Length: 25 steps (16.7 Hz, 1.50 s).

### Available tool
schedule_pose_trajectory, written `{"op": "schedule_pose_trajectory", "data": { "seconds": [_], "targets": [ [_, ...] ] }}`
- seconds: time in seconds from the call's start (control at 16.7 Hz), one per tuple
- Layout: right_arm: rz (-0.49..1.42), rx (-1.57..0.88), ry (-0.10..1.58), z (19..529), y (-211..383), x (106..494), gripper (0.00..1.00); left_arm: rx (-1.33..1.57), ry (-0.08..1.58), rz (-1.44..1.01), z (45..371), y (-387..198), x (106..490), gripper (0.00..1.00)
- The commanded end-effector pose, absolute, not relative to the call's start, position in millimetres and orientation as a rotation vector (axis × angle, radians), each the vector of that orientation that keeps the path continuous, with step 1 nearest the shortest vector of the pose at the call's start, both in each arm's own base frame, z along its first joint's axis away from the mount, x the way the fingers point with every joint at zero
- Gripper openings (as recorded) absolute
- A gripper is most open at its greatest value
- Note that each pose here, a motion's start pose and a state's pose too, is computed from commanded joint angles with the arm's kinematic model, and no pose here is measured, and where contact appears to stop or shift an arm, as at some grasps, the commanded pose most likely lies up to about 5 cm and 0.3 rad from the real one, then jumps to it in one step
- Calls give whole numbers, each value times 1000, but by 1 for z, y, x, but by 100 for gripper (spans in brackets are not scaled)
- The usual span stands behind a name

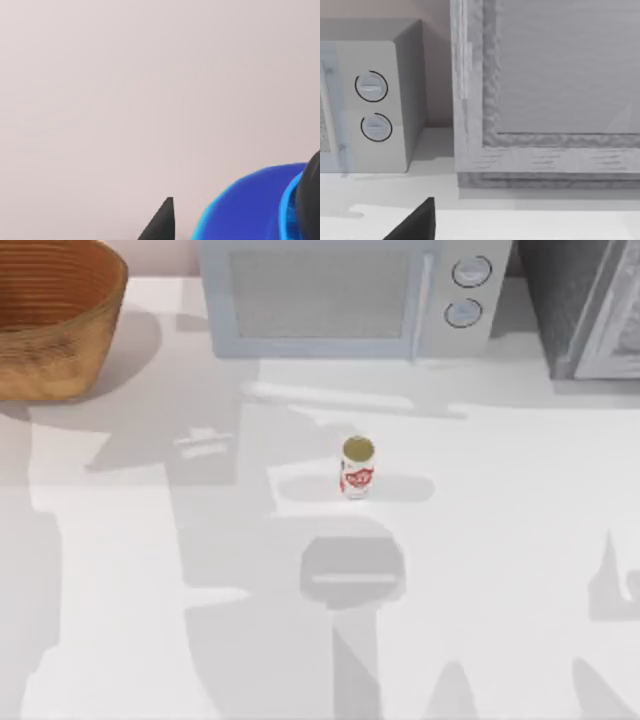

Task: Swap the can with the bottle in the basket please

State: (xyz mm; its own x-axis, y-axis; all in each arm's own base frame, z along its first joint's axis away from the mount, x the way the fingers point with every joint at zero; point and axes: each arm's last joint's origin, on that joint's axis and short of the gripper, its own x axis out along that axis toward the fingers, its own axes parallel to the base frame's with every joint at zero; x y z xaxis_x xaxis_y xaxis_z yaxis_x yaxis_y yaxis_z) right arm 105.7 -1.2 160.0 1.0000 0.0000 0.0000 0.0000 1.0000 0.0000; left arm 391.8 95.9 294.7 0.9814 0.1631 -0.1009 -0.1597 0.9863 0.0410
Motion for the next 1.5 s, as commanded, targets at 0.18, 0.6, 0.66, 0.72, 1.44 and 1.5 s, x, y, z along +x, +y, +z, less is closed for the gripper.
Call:
{"op": "schedule_pose_trajectory", "data": {
  "seconds": [0.18,0.6,0.66,0.72,1.44,1.5],
  "targets": [
    [0,0,0,160,-1,106,100,8,216,79,309,82,402,0],
    [0,0,0,160,-1,106,100,-19,325,-12,311,65,410,0],
    [0,0,0,160,-1,106,100,-19,325,-12,311,65,410,0],
    [0,0,0,160,-1,106,100,-19,325,-12,311,65,410,0],
    [0,0,0,160,-1,106,100,-19,325,-12,267,61,458,0],
    [0,0,0,160,-1,106,100,-19,325,-12,267,61,458,0]
  ]
}}
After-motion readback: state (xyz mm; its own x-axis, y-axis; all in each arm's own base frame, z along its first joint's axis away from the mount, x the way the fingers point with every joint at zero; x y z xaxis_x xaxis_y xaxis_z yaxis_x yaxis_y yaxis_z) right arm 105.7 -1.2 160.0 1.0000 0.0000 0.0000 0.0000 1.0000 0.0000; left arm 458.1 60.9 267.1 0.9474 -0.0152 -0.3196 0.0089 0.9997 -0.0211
